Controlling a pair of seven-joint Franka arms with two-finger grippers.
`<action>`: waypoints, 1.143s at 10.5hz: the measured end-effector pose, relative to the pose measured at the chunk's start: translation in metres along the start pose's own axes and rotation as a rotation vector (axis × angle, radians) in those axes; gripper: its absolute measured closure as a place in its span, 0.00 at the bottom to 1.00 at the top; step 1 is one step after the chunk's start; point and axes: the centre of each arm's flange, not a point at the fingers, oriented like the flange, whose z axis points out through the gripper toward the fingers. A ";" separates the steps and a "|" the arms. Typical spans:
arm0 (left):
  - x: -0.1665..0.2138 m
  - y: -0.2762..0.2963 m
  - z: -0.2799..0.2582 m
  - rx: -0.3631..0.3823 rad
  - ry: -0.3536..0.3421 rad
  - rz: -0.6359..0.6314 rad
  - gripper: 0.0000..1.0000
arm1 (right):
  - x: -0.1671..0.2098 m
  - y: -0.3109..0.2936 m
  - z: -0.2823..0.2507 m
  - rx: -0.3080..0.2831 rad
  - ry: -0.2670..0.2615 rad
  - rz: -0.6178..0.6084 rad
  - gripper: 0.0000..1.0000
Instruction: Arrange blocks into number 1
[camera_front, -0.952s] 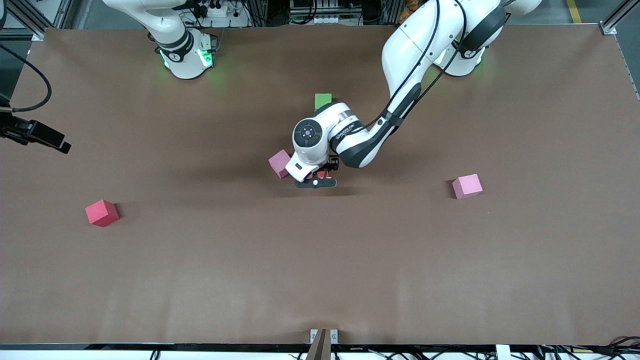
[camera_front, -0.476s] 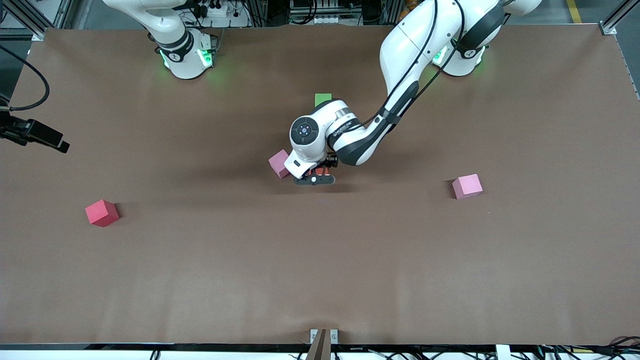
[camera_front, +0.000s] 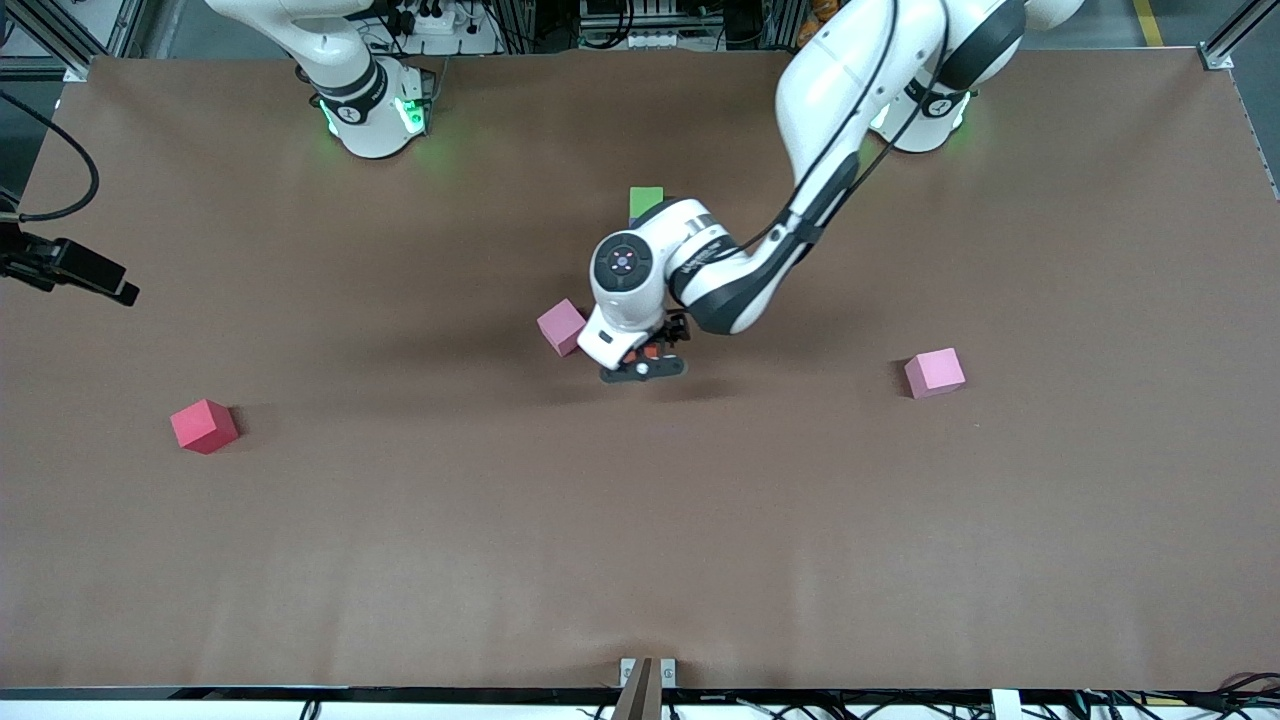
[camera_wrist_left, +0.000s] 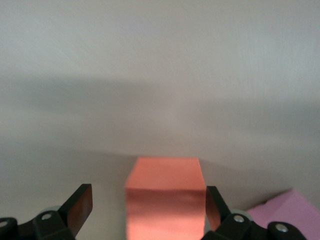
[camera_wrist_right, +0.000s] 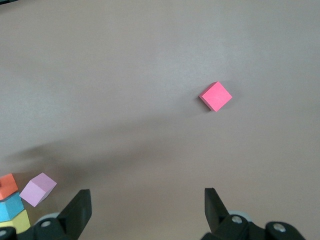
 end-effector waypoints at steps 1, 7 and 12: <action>0.028 -0.023 -0.036 0.016 0.042 -0.059 0.00 | 0.000 0.000 0.000 0.000 0.000 0.000 0.00; 0.191 -0.304 -0.213 0.077 0.086 -0.335 0.00 | 0.000 0.003 0.000 0.000 -0.002 0.001 0.00; 0.195 -0.403 -0.237 0.084 0.060 -0.242 0.00 | 0.001 0.008 0.001 0.000 -0.005 0.007 0.00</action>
